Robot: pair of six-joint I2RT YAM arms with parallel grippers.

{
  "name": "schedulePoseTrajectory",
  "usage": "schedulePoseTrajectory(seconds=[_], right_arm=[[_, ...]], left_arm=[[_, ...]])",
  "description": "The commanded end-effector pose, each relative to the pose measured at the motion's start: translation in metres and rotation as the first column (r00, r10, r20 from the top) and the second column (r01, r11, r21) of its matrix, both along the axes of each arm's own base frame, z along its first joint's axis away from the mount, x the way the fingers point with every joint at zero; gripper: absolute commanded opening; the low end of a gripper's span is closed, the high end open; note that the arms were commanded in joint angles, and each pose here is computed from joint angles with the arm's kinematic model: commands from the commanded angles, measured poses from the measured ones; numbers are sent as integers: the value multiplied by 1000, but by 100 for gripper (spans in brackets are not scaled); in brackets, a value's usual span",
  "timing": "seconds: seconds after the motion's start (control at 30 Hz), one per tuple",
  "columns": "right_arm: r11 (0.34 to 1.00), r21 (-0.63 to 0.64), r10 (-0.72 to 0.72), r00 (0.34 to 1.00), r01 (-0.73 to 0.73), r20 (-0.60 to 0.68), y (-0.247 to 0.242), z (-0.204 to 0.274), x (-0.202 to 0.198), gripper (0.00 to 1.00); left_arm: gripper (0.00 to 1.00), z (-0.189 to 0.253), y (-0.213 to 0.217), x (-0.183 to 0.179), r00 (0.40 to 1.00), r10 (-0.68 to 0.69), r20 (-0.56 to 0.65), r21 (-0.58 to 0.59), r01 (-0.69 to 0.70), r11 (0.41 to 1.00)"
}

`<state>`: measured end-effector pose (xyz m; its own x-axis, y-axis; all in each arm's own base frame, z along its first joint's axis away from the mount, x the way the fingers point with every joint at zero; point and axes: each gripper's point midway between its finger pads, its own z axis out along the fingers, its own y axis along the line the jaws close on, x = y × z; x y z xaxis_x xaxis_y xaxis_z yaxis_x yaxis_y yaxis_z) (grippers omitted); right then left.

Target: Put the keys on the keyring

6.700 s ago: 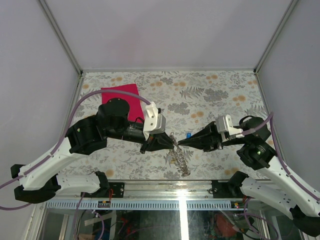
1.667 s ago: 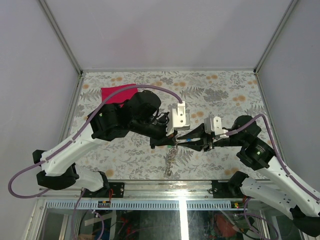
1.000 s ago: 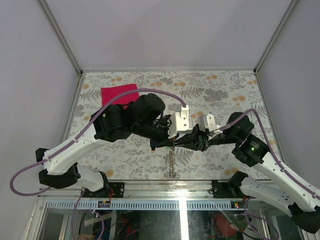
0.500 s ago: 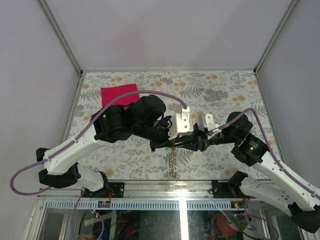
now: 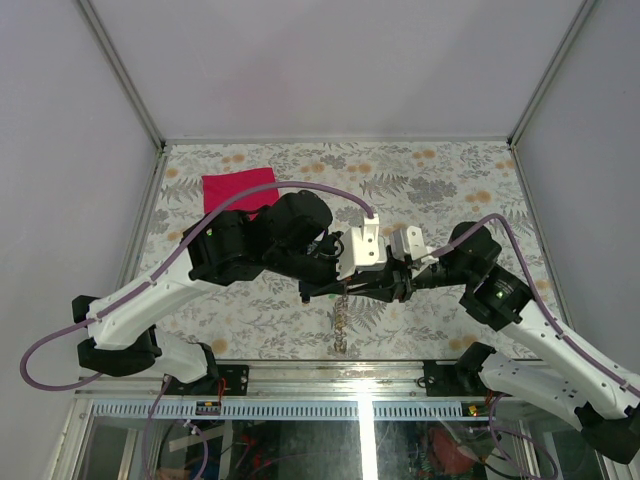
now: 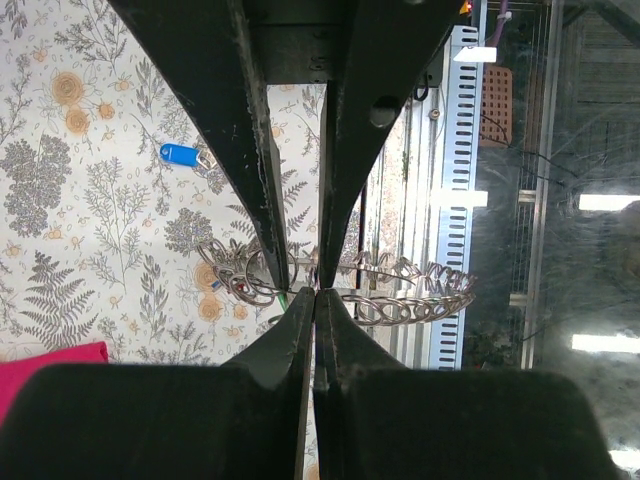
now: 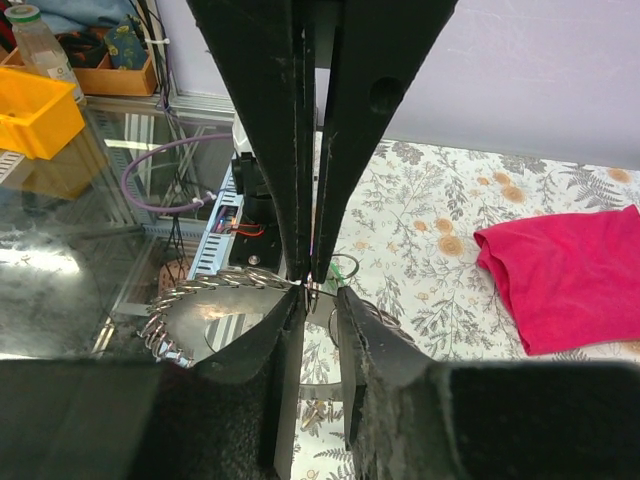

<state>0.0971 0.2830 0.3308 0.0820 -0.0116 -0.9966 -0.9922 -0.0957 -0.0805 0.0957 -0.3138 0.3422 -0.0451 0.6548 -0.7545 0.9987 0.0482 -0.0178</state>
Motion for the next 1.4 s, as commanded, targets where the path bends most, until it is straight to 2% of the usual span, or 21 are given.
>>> schedulePoseTrajectory(seconds=[0.0,0.3,0.63,0.73,0.87,0.97,1.07,1.37], right_arm=[[999,-7,45,999,-45,-2,1,0,-7,27],[998,-2,56,998,-56,-10,1,0,-8,25],[996,60,66,998,-65,-10,3,12,-11,25],[996,55,68,998,-67,-18,4,10,-10,19],[997,53,62,998,-61,-20,5,10,-8,0],[997,57,51,999,-50,-11,4,14,-8,0],[997,69,28,1000,-28,1,1,19,-7,0],[998,57,22,998,-25,52,-4,26,-9,0]], left_arm=[[0,21,-9,3,999,7,37,-82,-4,997],[0,21,-11,4,999,9,36,-80,-6,997],[0,19,-12,4,999,6,34,-76,-4,997],[0,20,-12,3,999,5,35,-78,-3,997],[0,20,-12,3,999,3,36,-78,-1,997],[0,21,-12,4,999,6,41,-81,-2,997],[6,28,-9,4,998,13,54,-105,-7,994],[22,52,-2,-13,998,-6,55,-283,22,959]])
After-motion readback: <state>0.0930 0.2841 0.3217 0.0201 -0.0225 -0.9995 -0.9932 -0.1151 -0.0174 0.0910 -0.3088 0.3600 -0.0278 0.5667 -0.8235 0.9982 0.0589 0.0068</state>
